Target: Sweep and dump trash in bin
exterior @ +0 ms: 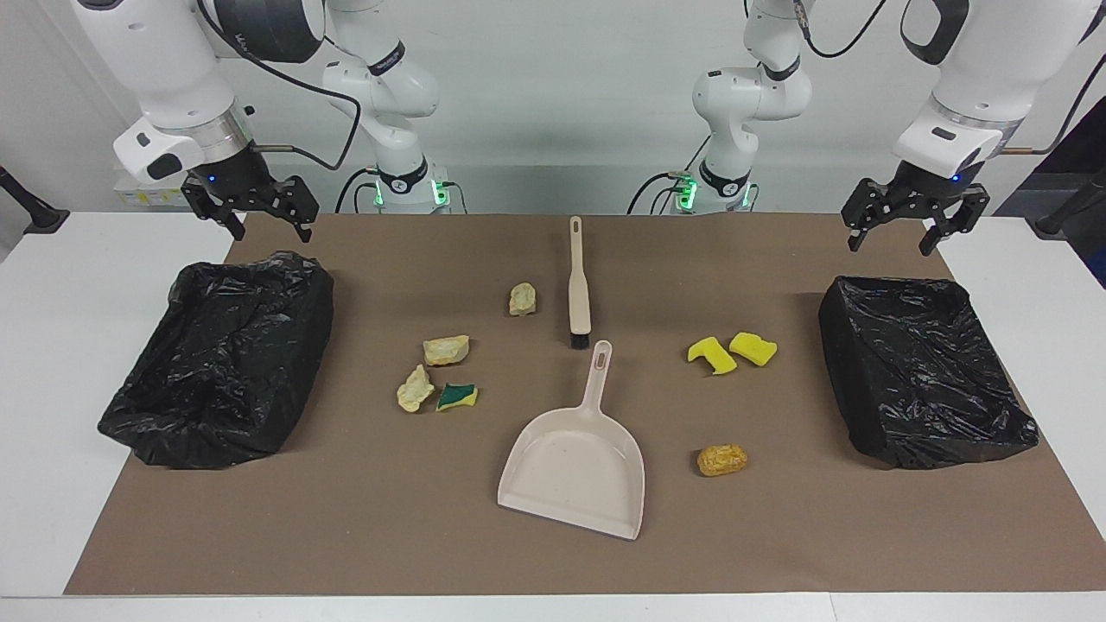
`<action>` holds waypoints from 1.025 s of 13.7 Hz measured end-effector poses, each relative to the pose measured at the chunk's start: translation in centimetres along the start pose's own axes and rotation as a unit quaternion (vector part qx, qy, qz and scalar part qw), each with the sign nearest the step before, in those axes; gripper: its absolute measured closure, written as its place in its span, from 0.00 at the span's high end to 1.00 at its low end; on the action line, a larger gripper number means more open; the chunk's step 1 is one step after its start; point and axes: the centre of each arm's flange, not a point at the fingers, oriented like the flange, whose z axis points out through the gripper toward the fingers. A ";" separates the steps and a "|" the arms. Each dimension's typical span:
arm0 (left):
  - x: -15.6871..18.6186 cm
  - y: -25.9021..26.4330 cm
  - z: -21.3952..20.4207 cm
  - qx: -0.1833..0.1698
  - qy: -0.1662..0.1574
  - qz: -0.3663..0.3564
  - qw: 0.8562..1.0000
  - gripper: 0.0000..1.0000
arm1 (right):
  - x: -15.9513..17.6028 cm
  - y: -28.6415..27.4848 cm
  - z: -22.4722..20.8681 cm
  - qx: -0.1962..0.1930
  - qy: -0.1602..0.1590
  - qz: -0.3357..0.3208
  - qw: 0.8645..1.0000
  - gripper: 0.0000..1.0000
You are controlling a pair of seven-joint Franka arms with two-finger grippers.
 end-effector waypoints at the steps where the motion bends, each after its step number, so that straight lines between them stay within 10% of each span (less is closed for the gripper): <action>1: 0.0 0.0 0.0 0.000 0.000 0.000 1.000 1.00 | 0.0 0.0 0.1 0.000 -0.001 0.000 1.000 1.00; 14: 0.0 0.0 0.0 0.000 0.000 0.000 1.000 1.00 | -0.3 0.8 0.3 0.000 -0.005 0.007 1.000 1.00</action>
